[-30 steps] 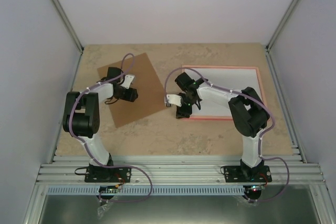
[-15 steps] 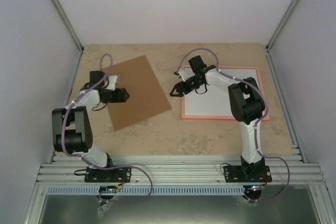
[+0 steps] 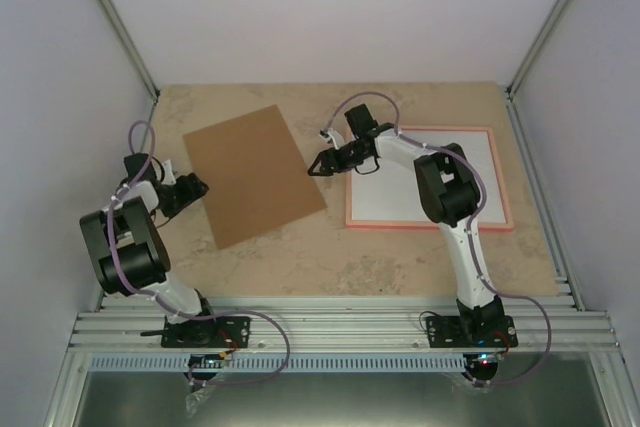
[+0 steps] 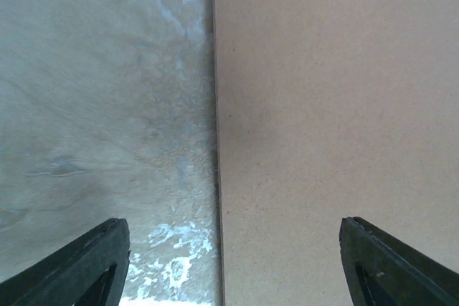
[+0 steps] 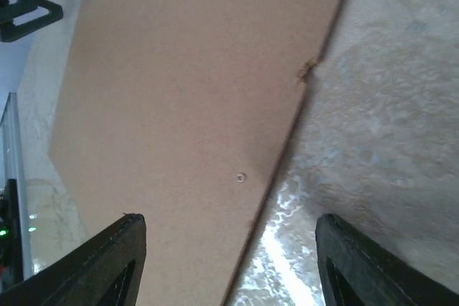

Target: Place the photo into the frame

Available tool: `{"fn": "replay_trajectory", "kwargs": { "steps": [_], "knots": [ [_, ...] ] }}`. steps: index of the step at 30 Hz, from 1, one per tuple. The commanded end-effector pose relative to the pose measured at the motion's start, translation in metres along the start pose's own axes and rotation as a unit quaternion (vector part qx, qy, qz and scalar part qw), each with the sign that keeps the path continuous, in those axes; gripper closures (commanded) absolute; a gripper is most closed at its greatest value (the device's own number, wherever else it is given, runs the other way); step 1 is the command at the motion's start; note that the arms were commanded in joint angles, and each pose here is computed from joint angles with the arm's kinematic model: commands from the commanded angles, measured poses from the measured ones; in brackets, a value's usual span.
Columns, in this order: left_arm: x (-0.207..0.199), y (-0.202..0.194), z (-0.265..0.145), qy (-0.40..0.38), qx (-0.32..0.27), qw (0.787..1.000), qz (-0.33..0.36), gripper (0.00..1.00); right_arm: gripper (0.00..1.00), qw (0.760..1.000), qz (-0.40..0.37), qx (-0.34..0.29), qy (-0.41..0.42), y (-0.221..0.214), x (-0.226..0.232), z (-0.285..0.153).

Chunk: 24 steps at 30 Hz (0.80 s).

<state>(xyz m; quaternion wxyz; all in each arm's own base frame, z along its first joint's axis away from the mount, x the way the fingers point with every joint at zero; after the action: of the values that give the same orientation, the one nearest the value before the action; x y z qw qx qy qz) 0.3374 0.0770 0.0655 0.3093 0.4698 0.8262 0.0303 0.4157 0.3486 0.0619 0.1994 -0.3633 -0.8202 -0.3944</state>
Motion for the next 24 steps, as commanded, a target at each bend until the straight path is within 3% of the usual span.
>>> {"fn": "replay_trajectory", "kwargs": {
  "steps": [1,8,12,18,24],
  "knots": [
    [-0.005,-0.009,0.017,-0.046,0.038,0.998,-0.03,0.19,0.35,0.999,0.033,0.018,0.014,-0.013,-0.01,0.023],
    [-0.016,-0.018,0.041,-0.13,0.076,0.987,-0.053,0.23,0.38,0.997,0.049,0.037,0.047,-0.03,-0.009,0.047],
    [-0.048,-0.016,0.029,-0.21,0.084,0.973,-0.043,0.25,0.38,0.995,0.055,0.046,0.073,-0.039,-0.003,0.059],
    [-0.119,-0.003,-0.03,-0.322,0.049,0.945,0.012,0.31,0.4,0.993,0.055,0.048,0.092,-0.041,0.004,0.061],
    [-0.219,-0.004,-0.115,-0.448,0.018,0.892,0.066,0.33,0.4,0.992,0.048,0.043,0.109,-0.037,0.013,0.056]
  ]
}}
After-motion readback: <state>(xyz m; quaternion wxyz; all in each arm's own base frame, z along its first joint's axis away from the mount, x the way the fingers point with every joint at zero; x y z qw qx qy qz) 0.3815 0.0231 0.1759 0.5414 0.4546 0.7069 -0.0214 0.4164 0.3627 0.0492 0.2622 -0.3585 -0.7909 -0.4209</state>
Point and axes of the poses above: each gripper's point midway between its finger pads, its own z axis out along the fingers, its own x axis along the line the jaws close on, y = z × x, the point moved 2 cm from there along -z, back along the fingers, and after that the axes turned 5 degrees about -z, right-handed, at the moved point
